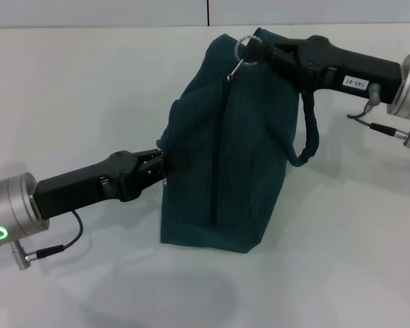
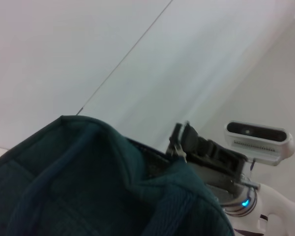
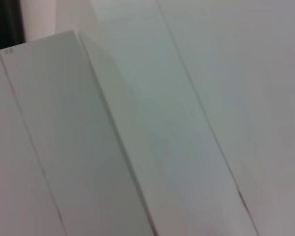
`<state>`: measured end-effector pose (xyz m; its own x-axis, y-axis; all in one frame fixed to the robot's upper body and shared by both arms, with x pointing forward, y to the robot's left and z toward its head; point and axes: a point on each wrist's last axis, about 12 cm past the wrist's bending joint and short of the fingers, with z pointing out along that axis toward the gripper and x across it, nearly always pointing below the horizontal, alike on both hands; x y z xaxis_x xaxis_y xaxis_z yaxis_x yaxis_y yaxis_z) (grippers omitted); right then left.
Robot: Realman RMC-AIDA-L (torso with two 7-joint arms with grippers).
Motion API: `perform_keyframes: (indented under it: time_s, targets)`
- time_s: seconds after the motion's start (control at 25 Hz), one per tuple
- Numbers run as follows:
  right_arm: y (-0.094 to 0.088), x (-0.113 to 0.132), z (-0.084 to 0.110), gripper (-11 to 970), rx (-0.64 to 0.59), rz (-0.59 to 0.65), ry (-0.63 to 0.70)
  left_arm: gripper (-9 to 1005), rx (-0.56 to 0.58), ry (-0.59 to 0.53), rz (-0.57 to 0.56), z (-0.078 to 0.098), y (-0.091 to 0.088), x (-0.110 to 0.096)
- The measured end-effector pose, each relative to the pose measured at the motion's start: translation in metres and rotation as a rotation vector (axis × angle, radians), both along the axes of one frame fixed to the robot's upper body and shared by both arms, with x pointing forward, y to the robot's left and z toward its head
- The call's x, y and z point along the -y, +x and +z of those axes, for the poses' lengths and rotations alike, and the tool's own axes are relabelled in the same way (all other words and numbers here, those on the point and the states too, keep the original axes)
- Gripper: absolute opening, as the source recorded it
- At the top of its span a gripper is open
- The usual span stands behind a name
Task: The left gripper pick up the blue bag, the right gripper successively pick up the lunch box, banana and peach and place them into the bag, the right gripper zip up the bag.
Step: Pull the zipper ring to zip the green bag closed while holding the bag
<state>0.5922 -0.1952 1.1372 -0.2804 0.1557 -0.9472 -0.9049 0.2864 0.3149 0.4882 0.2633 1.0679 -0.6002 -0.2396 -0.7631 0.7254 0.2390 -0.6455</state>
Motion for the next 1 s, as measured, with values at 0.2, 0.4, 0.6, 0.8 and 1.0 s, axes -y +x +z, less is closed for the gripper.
perform_keyframes:
  time_s: [0.2,0.4,0.6,0.8,1.0]
  targets:
    - [0.0011,0.0032,-0.0005,5,-0.036,-0.021,0.022,54,0.001,-0.001,0.001,-0.0012,-0.0014,0.0001]
    - [0.0004,0.0013,-0.0005,5,-0.133,-0.003,0.056,54,-0.004,-0.033,0.021,-0.0010,-0.0004,0.0013]
    - [-0.0014,0.0013,-0.0041,5,-0.270,0.001,0.100,54,0.001,-0.054,0.040,0.0002,0.0015,0.0017]
    - [-0.0020,-0.0001,-0.0080,6,-0.347,0.006,0.116,53,0.004,-0.059,0.037,-0.0003,0.0022,0.0045]
    - [-0.0013,0.0032,-0.0089,6,-0.370,-0.015,0.137,53,0.000,-0.053,0.024,-0.0016,0.0003,0.0055]
